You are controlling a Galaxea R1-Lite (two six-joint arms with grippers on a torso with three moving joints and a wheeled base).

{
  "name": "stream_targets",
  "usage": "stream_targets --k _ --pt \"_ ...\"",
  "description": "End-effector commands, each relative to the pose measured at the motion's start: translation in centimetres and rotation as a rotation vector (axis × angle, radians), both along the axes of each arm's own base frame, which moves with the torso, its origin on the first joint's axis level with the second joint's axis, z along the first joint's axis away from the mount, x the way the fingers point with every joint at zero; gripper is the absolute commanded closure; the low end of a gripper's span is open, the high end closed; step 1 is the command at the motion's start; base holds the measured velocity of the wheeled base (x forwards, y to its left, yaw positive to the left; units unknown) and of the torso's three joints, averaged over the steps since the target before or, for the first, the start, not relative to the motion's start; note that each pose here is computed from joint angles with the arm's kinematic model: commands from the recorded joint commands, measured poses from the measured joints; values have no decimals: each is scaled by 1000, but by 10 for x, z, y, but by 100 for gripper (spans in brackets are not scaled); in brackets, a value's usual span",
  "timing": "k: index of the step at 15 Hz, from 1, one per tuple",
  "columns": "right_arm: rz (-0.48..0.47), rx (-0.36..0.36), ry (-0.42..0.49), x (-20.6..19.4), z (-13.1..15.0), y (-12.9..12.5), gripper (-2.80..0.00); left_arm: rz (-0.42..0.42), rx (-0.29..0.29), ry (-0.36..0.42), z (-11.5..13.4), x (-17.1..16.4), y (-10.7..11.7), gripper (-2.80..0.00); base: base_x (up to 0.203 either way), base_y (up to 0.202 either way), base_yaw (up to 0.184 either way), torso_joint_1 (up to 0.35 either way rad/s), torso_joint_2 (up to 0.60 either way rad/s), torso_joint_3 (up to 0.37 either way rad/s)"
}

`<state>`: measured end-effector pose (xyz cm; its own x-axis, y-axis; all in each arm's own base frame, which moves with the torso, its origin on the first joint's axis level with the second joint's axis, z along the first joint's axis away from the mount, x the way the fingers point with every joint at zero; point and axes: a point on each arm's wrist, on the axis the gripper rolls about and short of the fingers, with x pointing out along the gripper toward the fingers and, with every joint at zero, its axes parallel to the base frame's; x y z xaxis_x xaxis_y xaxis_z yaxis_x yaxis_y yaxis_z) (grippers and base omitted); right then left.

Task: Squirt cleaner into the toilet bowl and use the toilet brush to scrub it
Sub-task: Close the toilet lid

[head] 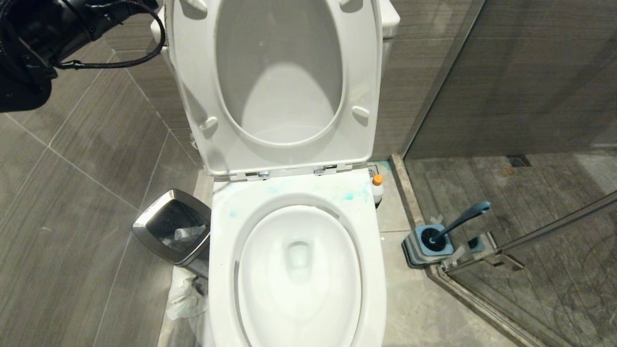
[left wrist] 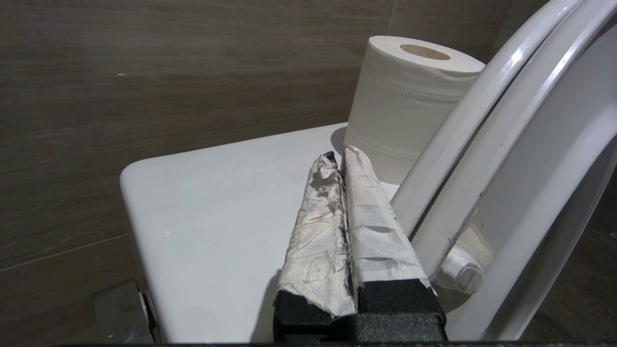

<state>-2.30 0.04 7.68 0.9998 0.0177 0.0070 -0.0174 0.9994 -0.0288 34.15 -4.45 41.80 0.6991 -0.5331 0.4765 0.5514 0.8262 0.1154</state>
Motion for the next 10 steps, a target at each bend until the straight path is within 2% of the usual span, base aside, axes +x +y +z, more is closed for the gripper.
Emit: stream_targets --k 1,4,7,10 --pt "1 0 1 0 0 0 0 -3 1 1 -2 3 0 0 0 0 0 0 0 0" --pt "1 0 1 0 0 0 0 -1 23 12 -9 12 1 0 0 0 0 0 0 0" --pt "1 0 1 0 0 0 0 -31 42 -14 -10 24 -1 0 0 0 0 0 0 0" --pt "1 0 1 0 0 0 0 -23 55 -33 -19 36 -3 0 0 0 0 0 0 0"
